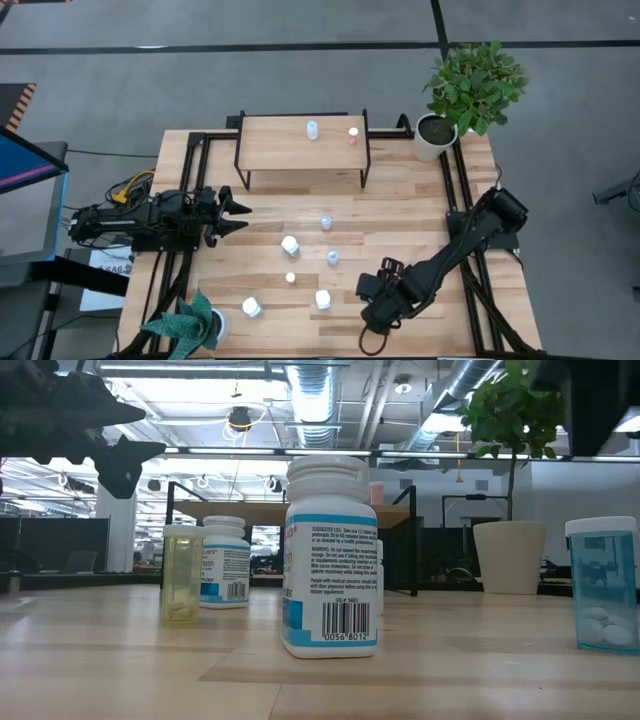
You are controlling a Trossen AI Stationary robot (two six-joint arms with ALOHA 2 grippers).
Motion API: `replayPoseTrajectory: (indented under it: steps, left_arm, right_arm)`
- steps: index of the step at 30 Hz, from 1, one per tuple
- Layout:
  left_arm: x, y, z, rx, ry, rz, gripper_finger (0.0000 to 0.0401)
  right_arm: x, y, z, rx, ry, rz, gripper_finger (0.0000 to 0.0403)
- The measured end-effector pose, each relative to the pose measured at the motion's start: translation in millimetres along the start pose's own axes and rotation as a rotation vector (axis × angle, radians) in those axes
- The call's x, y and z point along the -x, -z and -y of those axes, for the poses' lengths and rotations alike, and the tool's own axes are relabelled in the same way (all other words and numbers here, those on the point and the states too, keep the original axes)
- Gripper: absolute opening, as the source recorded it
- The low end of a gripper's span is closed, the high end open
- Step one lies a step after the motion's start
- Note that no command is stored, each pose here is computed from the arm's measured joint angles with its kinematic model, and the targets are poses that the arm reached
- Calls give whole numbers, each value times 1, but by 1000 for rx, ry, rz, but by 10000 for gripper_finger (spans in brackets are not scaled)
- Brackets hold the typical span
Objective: Pick and place medicine bottles onto shelf by color
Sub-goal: Put the blue pill bottle on the shelf
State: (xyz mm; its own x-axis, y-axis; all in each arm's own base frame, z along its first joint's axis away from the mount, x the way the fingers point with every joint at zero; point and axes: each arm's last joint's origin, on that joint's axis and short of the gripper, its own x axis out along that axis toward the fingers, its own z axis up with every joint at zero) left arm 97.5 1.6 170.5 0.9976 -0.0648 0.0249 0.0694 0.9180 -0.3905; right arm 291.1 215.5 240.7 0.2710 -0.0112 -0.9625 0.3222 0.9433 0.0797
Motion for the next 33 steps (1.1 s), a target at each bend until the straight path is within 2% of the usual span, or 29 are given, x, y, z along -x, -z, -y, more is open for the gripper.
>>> replayPoseTrajectory:
  steps: [6, 17, 26, 33]
  left_arm:
    - [0, 0, 0, 0, 0, 0, 217]
    - [0, 0, 0, 0, 0, 0, 217]
    - [0, 0, 0, 0, 0, 0, 217]
    - [0, 0, 0, 0, 0, -1, 217]
  right_arm:
    - [-27, 1, -5, 7, 48, -56, 270]
    - [-30, -4, -2, -4, 59, -54, 270]
    - [-62, -4, -4, 24, 123, -104, 270]
    - [-59, -3, -2, 25, 138, -114, 270]
